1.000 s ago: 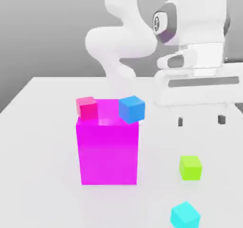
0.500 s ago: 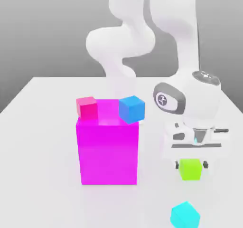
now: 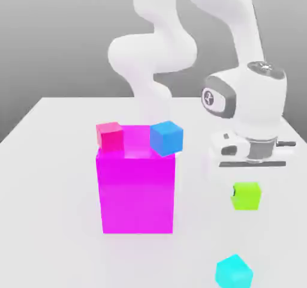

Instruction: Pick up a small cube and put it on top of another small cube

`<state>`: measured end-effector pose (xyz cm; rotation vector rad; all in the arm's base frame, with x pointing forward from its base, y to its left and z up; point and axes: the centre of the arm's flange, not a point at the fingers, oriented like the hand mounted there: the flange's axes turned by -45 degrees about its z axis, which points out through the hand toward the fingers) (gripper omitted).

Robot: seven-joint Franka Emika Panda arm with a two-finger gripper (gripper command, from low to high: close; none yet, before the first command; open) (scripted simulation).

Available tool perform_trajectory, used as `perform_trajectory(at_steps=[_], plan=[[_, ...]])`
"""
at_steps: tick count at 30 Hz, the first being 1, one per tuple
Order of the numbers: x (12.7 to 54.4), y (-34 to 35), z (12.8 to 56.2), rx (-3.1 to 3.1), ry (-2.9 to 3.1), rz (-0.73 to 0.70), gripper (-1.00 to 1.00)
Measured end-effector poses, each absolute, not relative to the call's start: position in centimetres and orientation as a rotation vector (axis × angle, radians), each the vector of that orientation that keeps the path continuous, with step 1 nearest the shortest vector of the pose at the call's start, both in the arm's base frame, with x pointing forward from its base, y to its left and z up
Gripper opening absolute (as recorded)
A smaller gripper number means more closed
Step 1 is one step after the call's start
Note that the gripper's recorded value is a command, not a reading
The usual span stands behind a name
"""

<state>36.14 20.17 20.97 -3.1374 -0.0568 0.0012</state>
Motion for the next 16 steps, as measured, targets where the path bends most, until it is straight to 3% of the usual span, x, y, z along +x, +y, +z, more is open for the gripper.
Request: perform_trajectory(at_steps=[8,12,13,16], plan=[[47.3,16.1,24.1,-3.136,-0.149,0.000,-1.00],[48.5,15.4,19.8,-3.137,-0.155,-0.001,-1.00],[48.4,15.4,18.8,-3.137,-0.155,0.000,1.00],[48.4,15.4,18.8,-3.137,-0.155,0.000,1.00]])
